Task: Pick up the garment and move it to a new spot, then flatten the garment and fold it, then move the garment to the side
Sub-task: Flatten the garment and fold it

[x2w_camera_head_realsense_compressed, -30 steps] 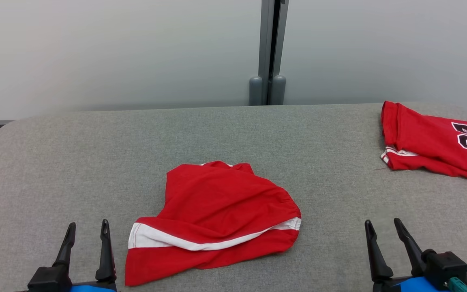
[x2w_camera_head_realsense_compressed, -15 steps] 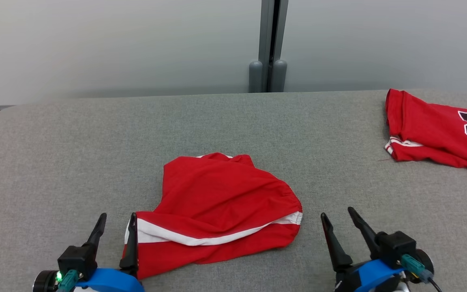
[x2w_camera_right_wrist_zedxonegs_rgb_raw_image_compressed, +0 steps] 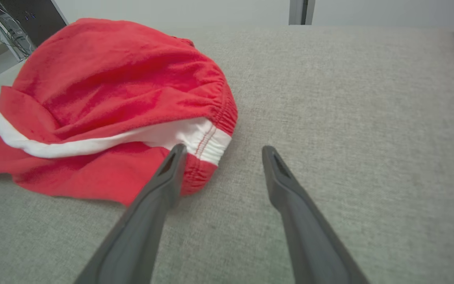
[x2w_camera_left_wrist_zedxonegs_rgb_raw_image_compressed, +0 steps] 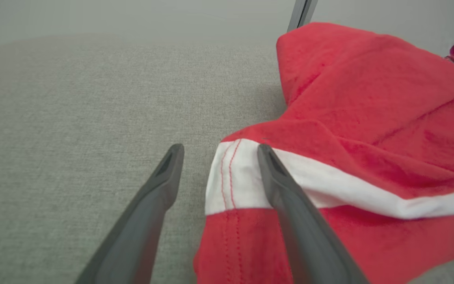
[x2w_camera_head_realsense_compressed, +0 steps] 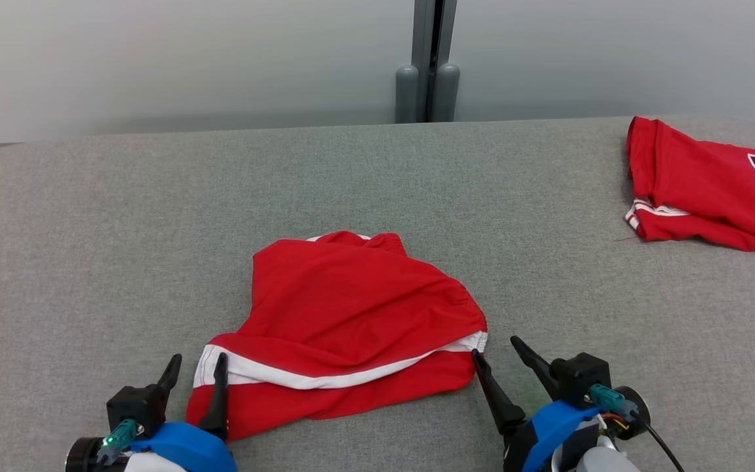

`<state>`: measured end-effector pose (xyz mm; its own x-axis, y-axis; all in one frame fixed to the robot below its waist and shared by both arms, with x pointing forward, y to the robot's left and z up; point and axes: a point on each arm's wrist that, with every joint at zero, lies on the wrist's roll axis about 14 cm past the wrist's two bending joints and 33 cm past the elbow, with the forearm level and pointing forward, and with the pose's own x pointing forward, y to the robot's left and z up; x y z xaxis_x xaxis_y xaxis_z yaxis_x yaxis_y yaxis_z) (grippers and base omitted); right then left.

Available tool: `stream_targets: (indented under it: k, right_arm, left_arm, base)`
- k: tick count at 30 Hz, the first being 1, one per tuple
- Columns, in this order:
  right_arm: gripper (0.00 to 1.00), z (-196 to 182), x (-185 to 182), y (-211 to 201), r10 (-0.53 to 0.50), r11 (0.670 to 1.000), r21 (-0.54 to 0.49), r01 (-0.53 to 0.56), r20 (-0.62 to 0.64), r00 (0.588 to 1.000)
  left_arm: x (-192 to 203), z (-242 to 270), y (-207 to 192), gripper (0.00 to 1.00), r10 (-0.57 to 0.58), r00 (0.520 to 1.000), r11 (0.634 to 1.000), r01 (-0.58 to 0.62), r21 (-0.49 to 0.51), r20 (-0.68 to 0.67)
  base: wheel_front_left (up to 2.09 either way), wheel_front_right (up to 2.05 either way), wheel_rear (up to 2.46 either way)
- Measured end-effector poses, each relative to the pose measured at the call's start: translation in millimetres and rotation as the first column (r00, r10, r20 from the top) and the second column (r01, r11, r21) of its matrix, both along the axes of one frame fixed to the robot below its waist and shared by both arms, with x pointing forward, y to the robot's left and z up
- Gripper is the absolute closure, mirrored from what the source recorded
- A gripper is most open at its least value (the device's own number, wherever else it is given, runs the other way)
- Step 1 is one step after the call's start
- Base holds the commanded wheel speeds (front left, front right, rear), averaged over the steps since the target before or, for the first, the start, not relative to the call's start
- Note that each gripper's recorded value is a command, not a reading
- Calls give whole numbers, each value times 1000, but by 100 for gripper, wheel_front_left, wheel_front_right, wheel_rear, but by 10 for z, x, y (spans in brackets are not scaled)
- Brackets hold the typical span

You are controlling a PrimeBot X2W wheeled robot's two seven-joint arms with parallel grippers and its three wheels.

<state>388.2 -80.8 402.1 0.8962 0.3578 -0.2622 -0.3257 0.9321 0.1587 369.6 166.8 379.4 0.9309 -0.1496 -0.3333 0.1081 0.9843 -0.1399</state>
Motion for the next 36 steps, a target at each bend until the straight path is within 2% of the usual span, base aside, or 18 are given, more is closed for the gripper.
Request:
stream_targets:
  k: [21, 22, 23, 24, 25, 30, 36]
  right_arm:
    - [0, -143, 93, 171, 40, 999, 39, -36, -86, 995]
    - [0, -139, 102, 179, 41, 998, 42, -38, -87, 995]
    - [76, -127, 115, 190, 41, 998, 49, -37, -86, 995]
    - [100, -118, 127, 201, 42, 998, 55, -37, -85, 996]
    - [100, -110, 136, 213, 44, 997, 59, -39, -84, 996]
    - [100, -37, 204, 251, 50, 996, 71, -45, -64, 997]
    - [100, 204, 334, 224, 35, 996, 76, -36, 21, 999]
  left_arm:
    - [20, -149, -220, 0, -23, 997, 997, 18, -69, -67]
    - [16, -160, -223, 23, -23, 997, 997, 18, -71, -72]
    - [19, -166, -228, 66, -23, 997, 997, 18, -73, -74]
    - [25, -171, -234, 75, -23, 997, 997, 17, -76, -77]
    - [29, -174, -241, 100, -24, 997, 997, 17, -79, -79]
    - [58, -143, -262, 100, -27, 997, 996, 21, -89, -69]
    - [247, 211, -287, 100, -44, 997, 995, 49, -90, 58]
  base:
    - [0, 0, 0]
    - [0, 0, 0]
    - [0, 0, 0]
    - [0, 0, 0]
    - [0, 0, 0]
    - [0, 0, 0]
    - [0, 0, 0]
